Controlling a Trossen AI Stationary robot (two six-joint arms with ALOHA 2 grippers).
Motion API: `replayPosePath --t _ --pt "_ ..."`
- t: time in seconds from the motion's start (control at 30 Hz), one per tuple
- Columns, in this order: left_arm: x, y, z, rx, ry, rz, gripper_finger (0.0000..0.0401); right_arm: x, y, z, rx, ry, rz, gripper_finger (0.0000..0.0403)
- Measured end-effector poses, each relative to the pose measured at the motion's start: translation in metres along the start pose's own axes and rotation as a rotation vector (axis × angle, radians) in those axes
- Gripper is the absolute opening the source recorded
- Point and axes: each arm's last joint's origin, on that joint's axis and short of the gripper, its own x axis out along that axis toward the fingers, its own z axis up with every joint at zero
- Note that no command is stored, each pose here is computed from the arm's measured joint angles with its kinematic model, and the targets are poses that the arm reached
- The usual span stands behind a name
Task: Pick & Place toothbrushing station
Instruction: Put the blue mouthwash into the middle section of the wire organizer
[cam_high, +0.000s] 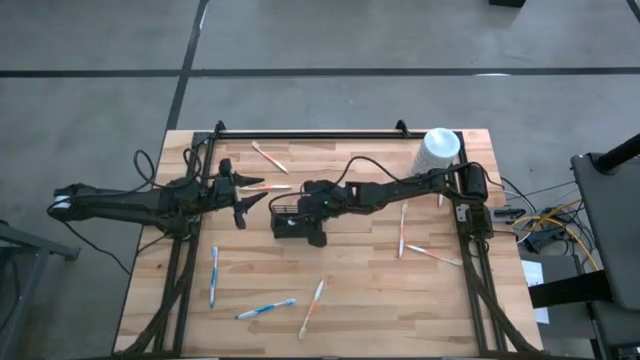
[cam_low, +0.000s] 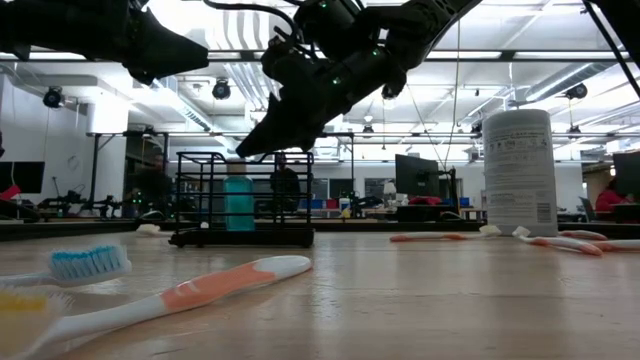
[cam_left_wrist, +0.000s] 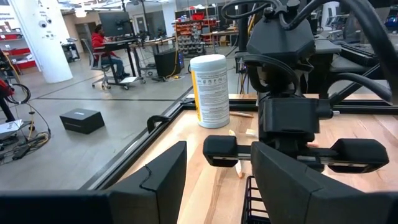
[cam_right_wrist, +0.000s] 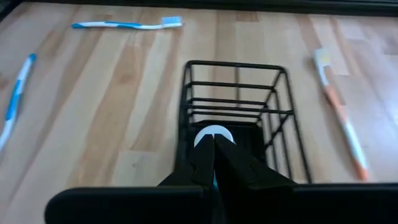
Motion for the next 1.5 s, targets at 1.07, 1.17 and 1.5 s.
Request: replayPosePath --t 1.07,1.17,1.5 --pt "0.0000 0.0001 0.0000 -0.003 0.000 0.001 0.0187 0.0003 -0.0036 0.0015 0.000 -0.017 -0.090 0.0008" --pt "0.0000 0.0001 0.0000 -0.004 0.000 0.000 0.0187 0.0003 -0.0037 0.0017 0.000 -0.019 -0.090 0.0008" --pt "0.0000 0.0001 0.0000 -0.004 0.000 0.000 0.0186 0.0001 -0.0052 0.0016 -0.015 -0.017 -0.142 0.0008"
